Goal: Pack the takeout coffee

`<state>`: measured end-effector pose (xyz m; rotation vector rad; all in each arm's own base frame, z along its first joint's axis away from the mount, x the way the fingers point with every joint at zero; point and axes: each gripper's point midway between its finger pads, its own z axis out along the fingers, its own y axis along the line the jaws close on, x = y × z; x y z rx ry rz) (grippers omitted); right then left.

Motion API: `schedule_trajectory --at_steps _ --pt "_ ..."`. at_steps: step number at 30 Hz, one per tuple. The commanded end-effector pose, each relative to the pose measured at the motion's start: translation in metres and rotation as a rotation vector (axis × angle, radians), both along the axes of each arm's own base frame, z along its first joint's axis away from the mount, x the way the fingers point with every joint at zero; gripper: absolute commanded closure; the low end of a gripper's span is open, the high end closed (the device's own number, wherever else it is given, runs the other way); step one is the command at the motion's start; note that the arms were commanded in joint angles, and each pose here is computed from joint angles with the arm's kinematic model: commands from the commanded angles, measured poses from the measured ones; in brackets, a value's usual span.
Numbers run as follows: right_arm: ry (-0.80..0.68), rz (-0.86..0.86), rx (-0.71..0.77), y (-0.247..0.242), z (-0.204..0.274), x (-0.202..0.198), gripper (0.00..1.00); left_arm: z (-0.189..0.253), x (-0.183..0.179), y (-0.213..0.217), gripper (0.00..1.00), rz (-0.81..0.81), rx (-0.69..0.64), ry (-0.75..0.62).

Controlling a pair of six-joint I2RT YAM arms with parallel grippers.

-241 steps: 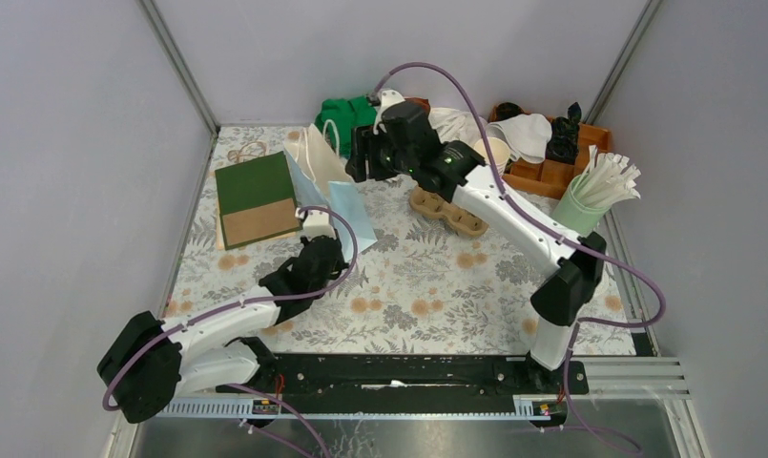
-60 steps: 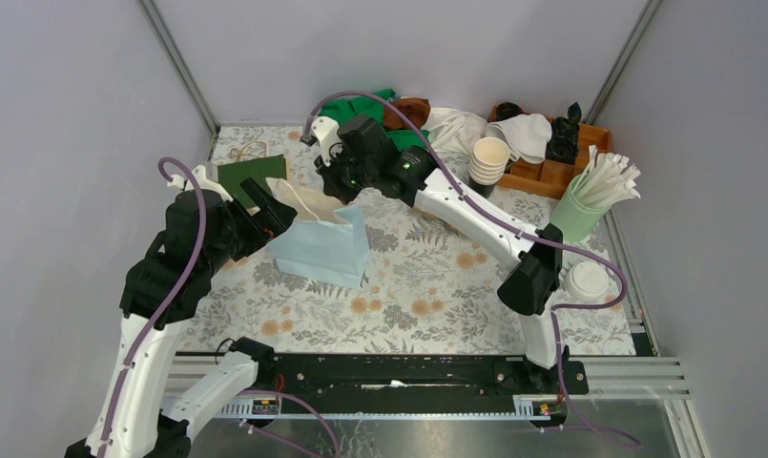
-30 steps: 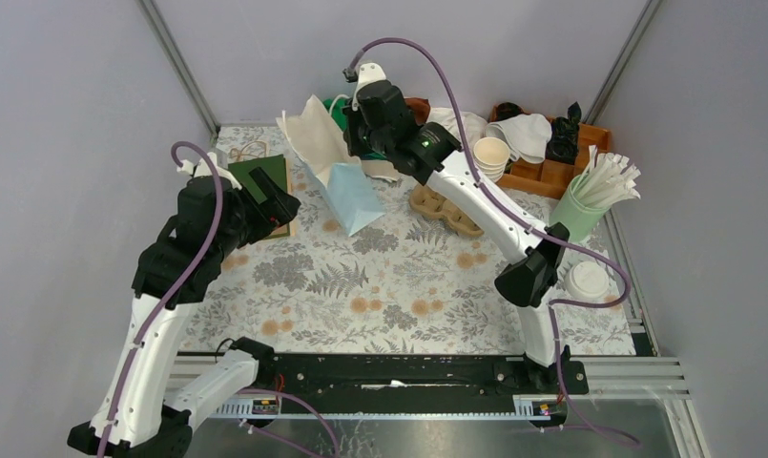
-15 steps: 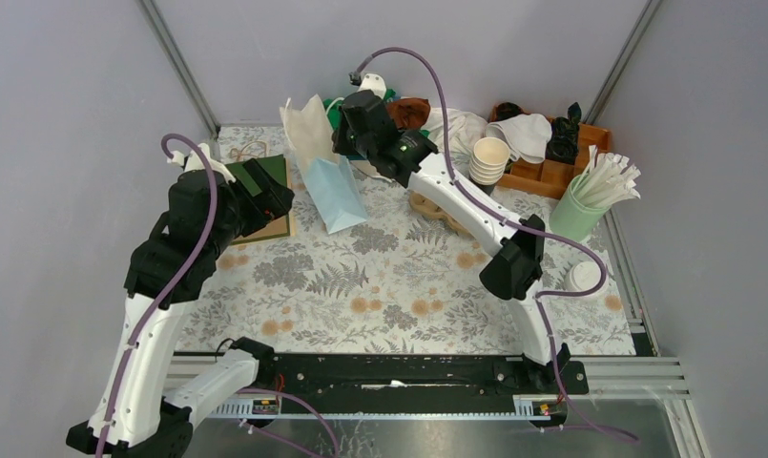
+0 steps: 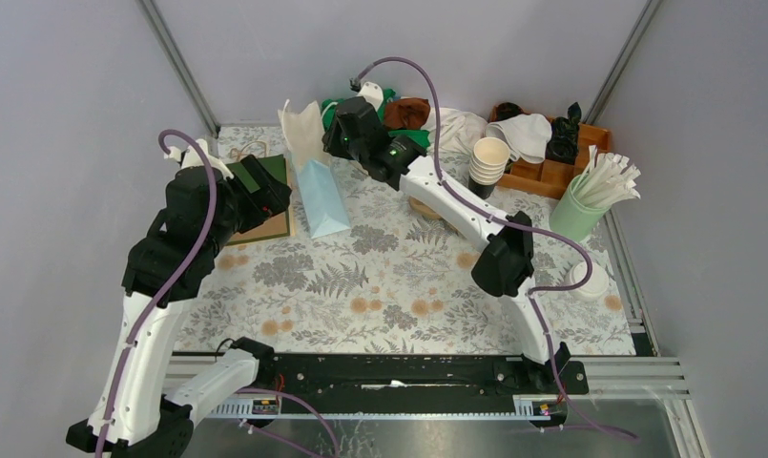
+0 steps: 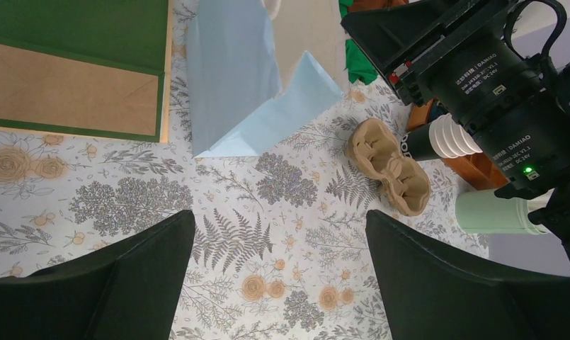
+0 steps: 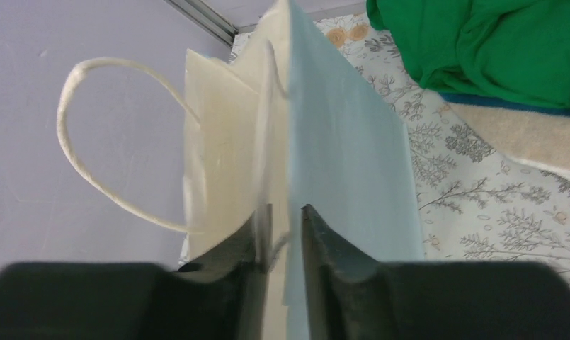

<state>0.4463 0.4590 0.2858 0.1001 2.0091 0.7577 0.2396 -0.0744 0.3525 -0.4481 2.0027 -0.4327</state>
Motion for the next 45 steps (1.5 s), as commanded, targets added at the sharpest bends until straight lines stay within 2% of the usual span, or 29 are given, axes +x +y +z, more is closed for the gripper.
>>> schedule_trajectory --at_steps 1,8,13,19,24,26,30,37,45 --pt "-0.065 -0.006 0.087 0.007 0.037 0.001 0.62 0.020 0.004 0.005 0.05 0.020 0.006 -0.065" --pt "-0.144 -0.034 0.022 -0.029 0.074 -0.013 0.37 0.022 0.008 0.000 0.05 -0.014 0.014 -0.091" --pt "-0.199 -0.074 -0.067 -0.073 0.088 -0.033 0.17 0.007 0.018 -0.028 0.06 -0.139 -0.035 -0.074" --pt "-0.209 -0.124 -0.212 -0.142 0.074 -0.070 0.15 -0.017 0.029 -0.074 0.08 -0.273 -0.139 -0.035" --pt "-0.085 -0.177 -0.265 -0.207 0.019 -0.091 0.15 -0.029 0.029 -0.119 0.09 -0.346 -0.125 -0.052" --pt "-0.024 -0.221 -0.284 -0.231 -0.007 -0.093 0.12 -0.039 0.029 -0.137 0.10 -0.380 -0.112 -0.047" --pt "0.088 -0.358 -0.332 -0.266 -0.057 -0.086 0.01 -0.057 0.024 -0.168 0.09 -0.463 -0.094 -0.098" --pt "0.211 -0.517 -0.332 -0.286 -0.116 -0.054 0.03 -0.080 0.017 -0.181 0.01 -0.525 -0.094 -0.191" --pt "0.281 -0.616 -0.360 -0.298 -0.157 -0.023 0.08 -0.104 0.011 -0.165 0.01 -0.498 -0.066 -0.206"
